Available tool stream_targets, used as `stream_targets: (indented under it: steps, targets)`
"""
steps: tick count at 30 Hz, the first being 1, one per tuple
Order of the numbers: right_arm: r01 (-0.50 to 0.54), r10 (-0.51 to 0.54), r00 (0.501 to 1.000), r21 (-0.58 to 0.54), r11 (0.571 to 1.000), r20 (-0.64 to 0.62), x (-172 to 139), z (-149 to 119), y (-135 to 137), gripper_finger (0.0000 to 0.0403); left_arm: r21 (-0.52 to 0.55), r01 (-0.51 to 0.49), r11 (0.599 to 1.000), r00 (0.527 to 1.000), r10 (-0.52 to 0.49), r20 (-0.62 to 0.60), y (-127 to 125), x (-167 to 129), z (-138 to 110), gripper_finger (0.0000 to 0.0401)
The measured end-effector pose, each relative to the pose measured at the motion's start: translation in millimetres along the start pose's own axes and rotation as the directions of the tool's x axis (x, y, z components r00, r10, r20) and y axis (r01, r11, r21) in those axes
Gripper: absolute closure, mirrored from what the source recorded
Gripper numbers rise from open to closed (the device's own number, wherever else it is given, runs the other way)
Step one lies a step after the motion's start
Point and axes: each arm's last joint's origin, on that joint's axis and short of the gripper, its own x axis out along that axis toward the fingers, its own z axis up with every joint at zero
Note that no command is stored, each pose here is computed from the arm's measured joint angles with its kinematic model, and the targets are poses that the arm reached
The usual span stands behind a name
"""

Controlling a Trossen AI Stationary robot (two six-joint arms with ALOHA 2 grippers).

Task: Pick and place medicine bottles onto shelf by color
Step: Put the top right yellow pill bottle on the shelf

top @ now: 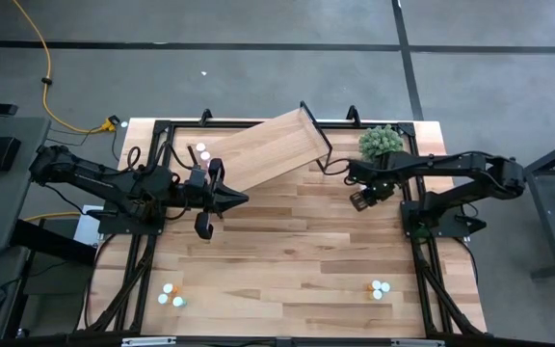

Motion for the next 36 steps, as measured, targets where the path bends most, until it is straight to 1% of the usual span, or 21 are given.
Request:
stream_targets:
  steps: [3, 4, 6, 9, 12, 15, 17, 19, 23, 27, 32, 34, 36]
  targets:
    - [-0.041, 0.042, 0.999, -0.067, 0.997, 0.004, -21.7, -5.0, 2.3, 0.0297, -0.012, 0.008, 1.0, 1.0, -0.008, 0.021, -0.9, -2.9, 7.3, 0.0401]
    - [-0.066, 0.067, 0.998, -0.098, 0.993, 0.005, -31.4, -7.3, 4.2, 0.0297, -0.018, 0.018, 1.0, 0.999, -0.017, 0.041, -1.6, -5.2, 13.4, 0.0401]
    - [-0.144, 0.149, 0.988, -0.159, 0.977, 0.026, -55.5, -10.4, 10.7, 0.0297, -0.025, 0.043, 0.999, 0.995, -0.041, 0.086, -3.4, -10.8, 26.7, 0.0401]
    - [-0.258, 0.286, 0.954, -0.232, 0.938, 0.095, -97.1, -12.6, 24.9, 0.0297, -0.03, 0.047, 0.998, 0.992, -0.044, 0.119, -4.4, -20.4, 42.2, 0.0401]
    - [-0.334, 0.404, 0.895, -0.312, 0.889, 0.192, -141.8, -10.8, 42.6, 0.0297, -0.034, 0.001, 0.999, 0.993, 0.003, 0.116, -3.0, -30.9, 53.8, 0.0401]
    - [-0.333, 0.457, 0.84, -0.389, 0.859, 0.292, -179.2, -3.1, 63.0, 0.0297, -0.034, -0.055, 0.998, 0.993, 0.058, 0.099, -0.9, -38.8, 59.3, 0.0401]
    - [-0.295, 0.464, 0.816, -0.443, 0.847, 0.344, -197.5, 6.1, 80.2, 0.0297, -0.031, -0.087, 0.996, 0.992, 0.09, 0.084, 0.8, -42.2, 58.9, 0.0401]
    - [-0.249, 0.461, 0.807, -0.494, 0.833, 0.369, -209.4, 17.3, 100.0, 0.0297, -0.037, -0.106, 0.994, 0.992, 0.108, 0.068, 1.9, -45.1, 58.2, 0.0401]
    - [-0.161, 0.446, 0.804, -0.578, 0.8, 0.393, -218.9, 45.2, 141.8, 0.0297, -0.07, -0.135, 0.988, 0.991, 0.135, 0.004, 3.8, -47.1, 52.3, 0.0401]
    - [-0.105, 0.45, 0.797, -0.641, 0.76, 0.403, -215.9, 73.3, 178.3, 0.0297, -0.09, -0.162, 0.983, 0.983, 0.154, -0.097, 5.7, -47.7, 42.2, 0.0401]
    - [-0.085, 0.443, 0.802, -0.657, 0.749, 0.4, -201.1, 103.7, 210.7, 0.0297, -0.137, -0.215, 0.967, 0.958, 0.182, -0.222, 8.5, -50.1, 29.5, 0.0401]
    - [-0.095, 0.455, 0.795, -0.659, 0.747, 0.401, -190.1, 112.0, 219.7, 0.0297, -0.152, -0.237, 0.96, 0.946, 0.191, -0.263, 9.5, -51.4, 25.4, 0.0401]
    - [-0.112, 0.459, 0.803, -0.659, 0.743, 0.381, -177.8, 117.8, 224.1, 0.0297, -0.161, -0.255, 0.953, 0.934, 0.2, -0.295, 10.3, -52.5, 22.1, 0.0401]
